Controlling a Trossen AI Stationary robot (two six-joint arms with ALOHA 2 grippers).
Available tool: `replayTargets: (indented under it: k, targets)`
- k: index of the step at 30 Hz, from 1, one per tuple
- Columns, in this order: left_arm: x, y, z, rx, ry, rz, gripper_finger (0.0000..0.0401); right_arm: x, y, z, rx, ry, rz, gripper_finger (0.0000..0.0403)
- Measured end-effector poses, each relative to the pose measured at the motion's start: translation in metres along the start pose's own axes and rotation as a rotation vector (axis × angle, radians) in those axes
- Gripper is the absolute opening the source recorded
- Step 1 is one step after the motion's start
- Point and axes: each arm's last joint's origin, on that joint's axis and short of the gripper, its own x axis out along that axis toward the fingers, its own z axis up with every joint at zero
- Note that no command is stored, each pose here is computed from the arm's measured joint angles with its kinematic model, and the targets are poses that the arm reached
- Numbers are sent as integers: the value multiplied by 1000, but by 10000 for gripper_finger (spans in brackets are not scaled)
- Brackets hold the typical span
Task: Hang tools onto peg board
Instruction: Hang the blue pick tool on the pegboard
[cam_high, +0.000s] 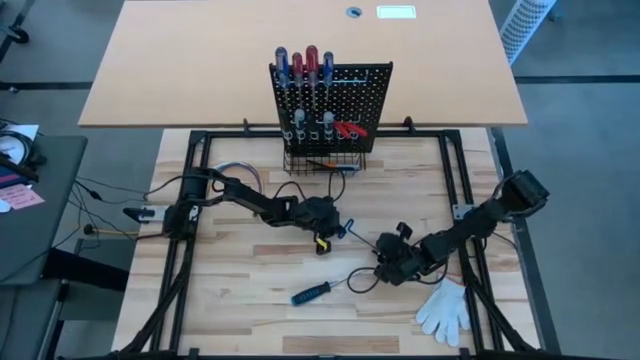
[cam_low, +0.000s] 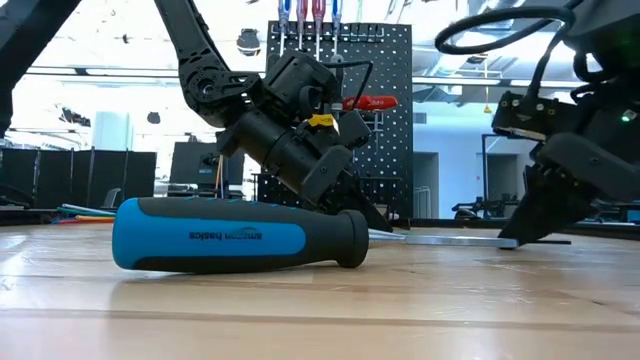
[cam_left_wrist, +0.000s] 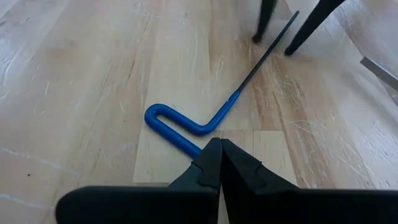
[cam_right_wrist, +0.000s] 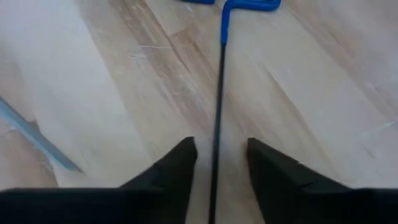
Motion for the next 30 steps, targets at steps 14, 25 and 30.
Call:
replayTargets:
  k: [14,25,30]
  targets:
    - [-44,-12,30,119,-46,286,0,-5,2,-8,-4,-24,-31,3]
    - [-129,-33,25,133,-143,541,0,-49,-3,-4,98,-411,-114,1]
    - [-148,-43,-3,89,-212,497,0,-61,0,17,114,-628,-157,0]
